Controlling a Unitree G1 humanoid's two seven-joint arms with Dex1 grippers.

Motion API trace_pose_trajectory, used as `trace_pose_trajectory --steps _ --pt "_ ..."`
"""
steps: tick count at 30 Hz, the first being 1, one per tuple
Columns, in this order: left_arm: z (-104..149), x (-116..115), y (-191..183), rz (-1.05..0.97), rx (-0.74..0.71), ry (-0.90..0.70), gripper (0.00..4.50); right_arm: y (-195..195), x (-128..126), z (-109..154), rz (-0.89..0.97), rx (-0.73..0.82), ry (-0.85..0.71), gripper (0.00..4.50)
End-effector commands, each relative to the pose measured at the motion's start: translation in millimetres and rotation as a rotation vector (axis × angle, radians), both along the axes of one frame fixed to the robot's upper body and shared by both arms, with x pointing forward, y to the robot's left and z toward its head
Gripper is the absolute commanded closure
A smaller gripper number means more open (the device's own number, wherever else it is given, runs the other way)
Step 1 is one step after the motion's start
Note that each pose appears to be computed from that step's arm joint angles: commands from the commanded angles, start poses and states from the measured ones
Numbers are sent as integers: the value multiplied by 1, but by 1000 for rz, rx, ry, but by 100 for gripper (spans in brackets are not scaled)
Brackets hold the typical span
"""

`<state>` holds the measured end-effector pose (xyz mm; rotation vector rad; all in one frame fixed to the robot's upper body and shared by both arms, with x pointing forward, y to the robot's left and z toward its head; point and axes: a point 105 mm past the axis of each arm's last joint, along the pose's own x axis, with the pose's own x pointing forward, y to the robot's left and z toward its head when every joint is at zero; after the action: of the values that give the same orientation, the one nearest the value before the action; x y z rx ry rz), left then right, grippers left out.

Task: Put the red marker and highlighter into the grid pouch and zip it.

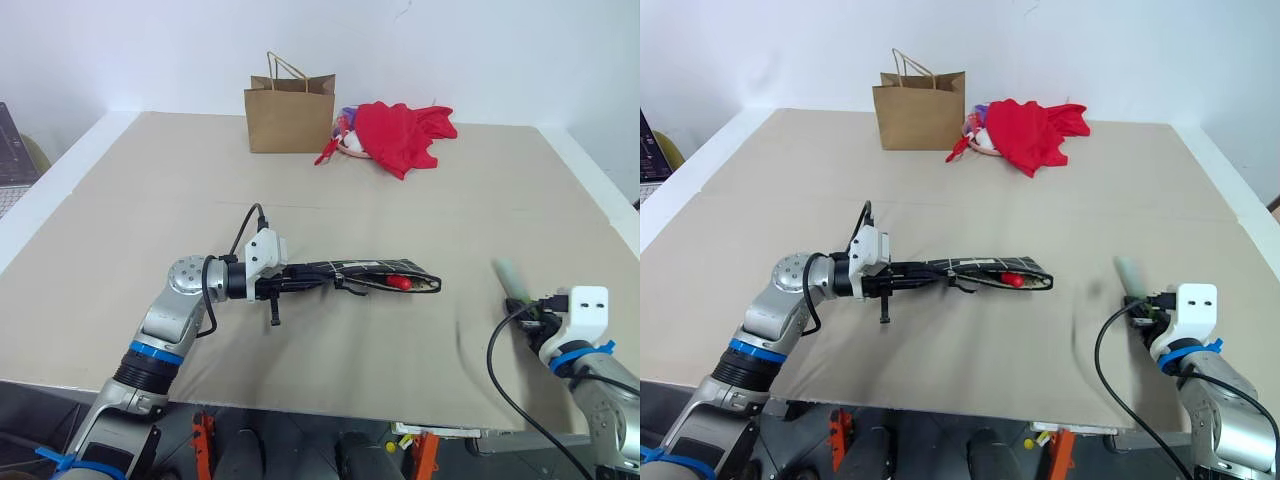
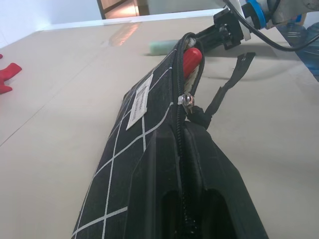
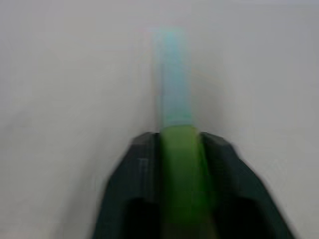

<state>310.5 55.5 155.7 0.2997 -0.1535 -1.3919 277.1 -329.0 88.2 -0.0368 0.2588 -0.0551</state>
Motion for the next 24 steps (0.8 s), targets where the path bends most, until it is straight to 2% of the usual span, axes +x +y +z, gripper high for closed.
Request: trace_pose_trajectory --steps 1,4,6,9,11,13,16,19,21,24 --pt "12 -1 -3 -12 -15 -56 450 -6 -4 -7 8 -49 52 380" --pt "12 -1 -3 -14 -15 -57 450 5 0 8 102 -138 32 380" --pt "12 -1 -4 -15 -16 -56 450 24 7 35 224 -136 -46 380" --pt "11 -1 -3 -20 -13 -49 450 61 11 93 510 -116 -202 380" --pt "10 -1 -4 -28 -9 -45 450 85 3 124 744 -116 -232 380" --pt "10 -1 -5 -32 -8 -46 450 104 -7 144 921 -74 -199 380" --pt "11 0 -6 -36 -11 -47 450 132 -28 146 1145 17 -46 380" --pt "11 0 -8 -41 -17 -48 450 146 -47 129 1276 41 116 380" --pt "11 0 -9 -43 -25 -48 450 146 -46 117 1281 -3 163 380" --pt "13 -2 -13 -47 -39 -49 450 137 -31 107 1214 -57 185 380"
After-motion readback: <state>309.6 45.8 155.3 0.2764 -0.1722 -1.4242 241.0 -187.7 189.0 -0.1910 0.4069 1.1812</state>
